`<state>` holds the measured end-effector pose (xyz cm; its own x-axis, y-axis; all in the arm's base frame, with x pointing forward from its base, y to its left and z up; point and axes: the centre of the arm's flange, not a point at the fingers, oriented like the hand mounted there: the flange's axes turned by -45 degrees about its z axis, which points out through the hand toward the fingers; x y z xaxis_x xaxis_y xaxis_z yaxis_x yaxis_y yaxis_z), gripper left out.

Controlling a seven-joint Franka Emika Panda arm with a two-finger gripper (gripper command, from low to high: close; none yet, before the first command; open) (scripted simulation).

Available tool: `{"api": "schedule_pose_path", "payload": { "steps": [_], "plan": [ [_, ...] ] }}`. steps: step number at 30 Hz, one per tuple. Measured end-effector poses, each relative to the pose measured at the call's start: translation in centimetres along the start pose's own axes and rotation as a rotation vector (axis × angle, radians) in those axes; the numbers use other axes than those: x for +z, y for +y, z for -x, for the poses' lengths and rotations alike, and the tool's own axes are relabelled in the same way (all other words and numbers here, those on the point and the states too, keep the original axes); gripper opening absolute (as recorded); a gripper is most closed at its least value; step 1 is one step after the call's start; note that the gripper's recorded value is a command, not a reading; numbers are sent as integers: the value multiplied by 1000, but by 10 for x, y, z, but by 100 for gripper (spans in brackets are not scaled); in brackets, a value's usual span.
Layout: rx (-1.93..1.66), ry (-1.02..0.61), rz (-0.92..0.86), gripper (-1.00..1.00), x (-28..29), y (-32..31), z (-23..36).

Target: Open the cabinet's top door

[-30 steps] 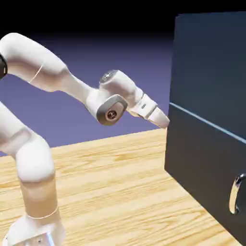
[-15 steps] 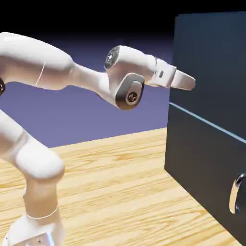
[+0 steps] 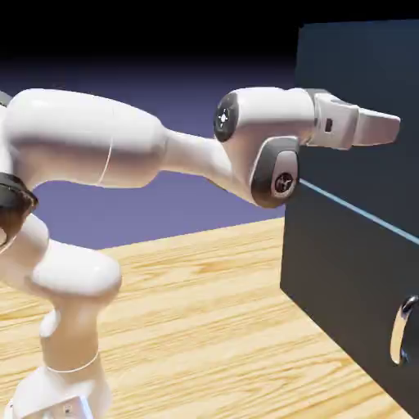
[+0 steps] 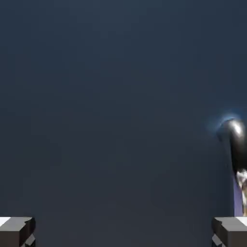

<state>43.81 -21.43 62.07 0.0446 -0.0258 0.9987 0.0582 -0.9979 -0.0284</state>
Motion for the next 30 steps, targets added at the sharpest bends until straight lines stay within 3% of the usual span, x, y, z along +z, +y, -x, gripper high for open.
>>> {"api": "schedule_pose_path", "payload": {
  "steps": [8,14,15,30],
  "plan": [
    [-28,43,21,0,20,59,37],
    [-26,43,21,0,62,60,35],
    [-28,43,21,-100,70,60,35],
    [-25,46,163,-100,5,32,38]
  ]
}}
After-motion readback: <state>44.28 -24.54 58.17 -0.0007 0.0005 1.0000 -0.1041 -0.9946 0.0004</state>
